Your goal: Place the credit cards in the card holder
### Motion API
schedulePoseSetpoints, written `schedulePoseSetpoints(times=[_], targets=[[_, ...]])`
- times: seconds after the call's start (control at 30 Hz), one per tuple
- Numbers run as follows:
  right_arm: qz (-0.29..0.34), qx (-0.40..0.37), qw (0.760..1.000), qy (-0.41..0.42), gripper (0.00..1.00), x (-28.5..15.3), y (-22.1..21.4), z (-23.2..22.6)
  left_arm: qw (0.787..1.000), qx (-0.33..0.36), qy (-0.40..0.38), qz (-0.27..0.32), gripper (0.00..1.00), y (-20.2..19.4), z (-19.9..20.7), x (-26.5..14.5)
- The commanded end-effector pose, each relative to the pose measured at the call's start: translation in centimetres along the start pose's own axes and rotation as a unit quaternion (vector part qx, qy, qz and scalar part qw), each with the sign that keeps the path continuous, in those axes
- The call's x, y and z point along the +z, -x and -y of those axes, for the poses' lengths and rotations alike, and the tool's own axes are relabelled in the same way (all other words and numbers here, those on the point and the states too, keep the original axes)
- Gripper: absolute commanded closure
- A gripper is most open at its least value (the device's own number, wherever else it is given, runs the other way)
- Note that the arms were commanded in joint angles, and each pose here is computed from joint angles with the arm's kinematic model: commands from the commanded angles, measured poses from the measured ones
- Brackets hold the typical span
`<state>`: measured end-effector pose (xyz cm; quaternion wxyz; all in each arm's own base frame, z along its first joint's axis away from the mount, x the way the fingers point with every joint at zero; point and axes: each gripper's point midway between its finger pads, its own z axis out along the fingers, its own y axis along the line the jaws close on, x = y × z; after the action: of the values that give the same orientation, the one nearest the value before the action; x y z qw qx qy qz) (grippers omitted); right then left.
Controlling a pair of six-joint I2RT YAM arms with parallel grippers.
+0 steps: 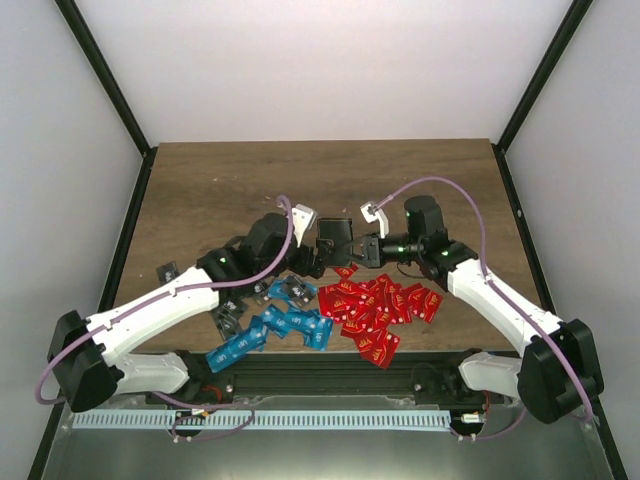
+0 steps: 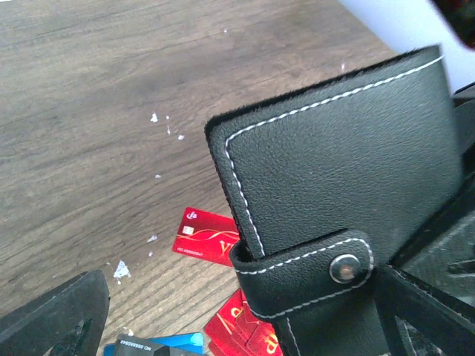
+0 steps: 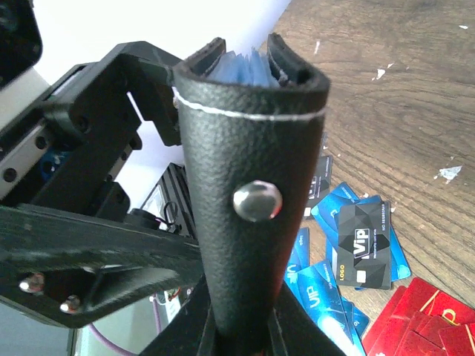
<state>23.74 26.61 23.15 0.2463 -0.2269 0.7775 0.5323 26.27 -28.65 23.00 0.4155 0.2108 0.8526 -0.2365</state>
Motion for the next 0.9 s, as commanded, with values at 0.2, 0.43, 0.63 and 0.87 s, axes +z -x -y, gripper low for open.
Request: schedulePoseSetpoints(times=[0.2,0.43,0.63,0.87], targets=[[0.008,-0.051,0.998,0.032,0.99,-1.0,1.2,-3.4,0.996,0.012,0.089,0.014,0.01,0.8,-2.0,0.6],[0.004,-0.061,0.997,0.05,0.99,-1.2,1.0,-4.2,0.989,0.016,0.148,0.021,0.03,1.2,-4.0,0.3],[0.0,-0.068,0.996,0.058,0.99,-1.2,0.9,-4.6,0.987,0.024,0.158,0.018,0.03,1.6,-4.1,0.7],[0.009,-0.067,0.997,0.036,0.99,-1.5,1.1,-4.2,0.975,0.036,0.215,0.028,0.03,1.9,-6.3,0.8]])
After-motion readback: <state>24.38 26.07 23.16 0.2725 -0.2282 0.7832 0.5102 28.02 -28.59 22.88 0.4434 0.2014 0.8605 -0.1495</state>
